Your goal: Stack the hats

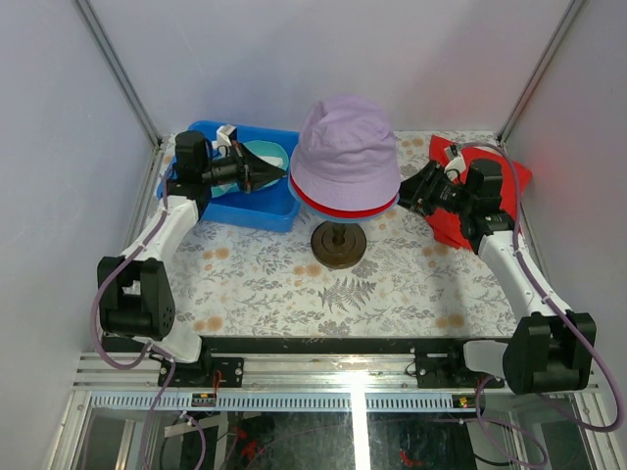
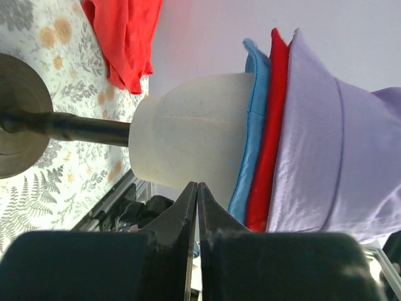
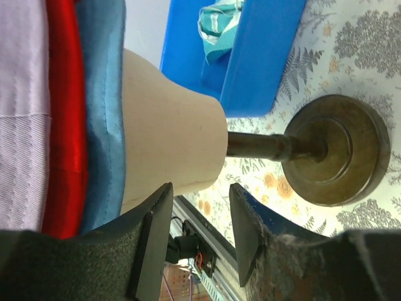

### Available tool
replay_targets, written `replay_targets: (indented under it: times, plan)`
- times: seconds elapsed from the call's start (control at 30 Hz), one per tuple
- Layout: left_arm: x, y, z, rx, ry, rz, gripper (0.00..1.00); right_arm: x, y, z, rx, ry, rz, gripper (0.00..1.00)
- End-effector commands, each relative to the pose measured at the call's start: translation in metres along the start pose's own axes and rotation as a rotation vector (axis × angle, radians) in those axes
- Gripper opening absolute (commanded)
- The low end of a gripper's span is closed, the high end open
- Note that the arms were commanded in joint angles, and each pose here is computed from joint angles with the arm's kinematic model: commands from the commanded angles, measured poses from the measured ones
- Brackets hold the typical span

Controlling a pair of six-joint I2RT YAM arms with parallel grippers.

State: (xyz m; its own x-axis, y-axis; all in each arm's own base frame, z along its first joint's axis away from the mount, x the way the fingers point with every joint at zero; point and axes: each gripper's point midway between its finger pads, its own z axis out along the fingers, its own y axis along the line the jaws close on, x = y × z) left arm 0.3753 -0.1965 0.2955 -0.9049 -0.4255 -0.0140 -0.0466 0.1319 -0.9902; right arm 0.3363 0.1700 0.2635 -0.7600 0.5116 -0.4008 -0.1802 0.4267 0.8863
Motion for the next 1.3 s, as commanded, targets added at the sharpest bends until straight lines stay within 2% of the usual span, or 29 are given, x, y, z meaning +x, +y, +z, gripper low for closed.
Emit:
replay_targets:
  times: [0.0, 0.1, 0.2, 0.27, 0.4, 0.6, 0.67, 0.7, 0.73, 0.87, 1.03, 1.27]
  plan:
    - [-0.015, -0.005, -0.017, -0.024, -0.106, 0.043, 0.00, 0.005, 0.011, -0.011, 0.017, 0.010, -0.056, 0.49]
    - [-0.032, 0.010, -0.030, -0.112, -0.187, 0.082, 0.03, 0.008, 0.002, -0.015, 0.070, 0.009, -0.079, 0.49]
    - [-0.059, 0.044, -0.051, -0.326, -0.287, 0.126, 0.15, 0.013, -0.006, -0.020, 0.116, 0.018, -0.101, 0.50]
    - [-0.079, 0.065, -0.067, -0.444, -0.368, 0.135, 0.22, 0.015, -0.007, -0.024, 0.131, 0.022, -0.115, 0.54]
    - [-0.109, 0.092, -0.083, -0.565, -0.457, 0.143, 0.34, 0.019, -0.007, -0.032, 0.153, 0.018, -0.135, 0.66]
    - [-0.154, 0.117, -0.094, -0.667, -0.488, 0.182, 0.37, 0.023, -0.009, -0.038, 0.158, 0.012, -0.144, 0.73]
    - [-0.169, 0.125, -0.093, -0.697, -0.483, 0.213, 0.64, 0.026, -0.011, -0.038, 0.158, 0.014, -0.141, 0.74]
    - [-0.176, 0.127, -0.093, -0.710, -0.483, 0.236, 0.89, 0.026, -0.012, -0.038, 0.160, 0.015, -0.141, 0.75]
    - [-0.181, 0.128, -0.092, -0.715, -0.479, 0.261, 0.99, 0.026, -0.013, -0.038, 0.162, 0.015, -0.140, 0.75]
    - [-0.191, 0.137, -0.084, -0.783, -0.439, 0.378, 1.00, 0.024, -0.020, -0.039, 0.180, 0.011, -0.134, 0.77]
    - [-0.191, 0.166, -0.076, -0.966, -0.352, 0.518, 1.00, 0.021, -0.028, -0.040, 0.204, 0.006, -0.125, 0.78]
    - [-0.178, 0.197, -0.055, -1.064, -0.227, 0.540, 1.00, 0.018, -0.040, -0.039, 0.237, 0.005, -0.098, 0.78]
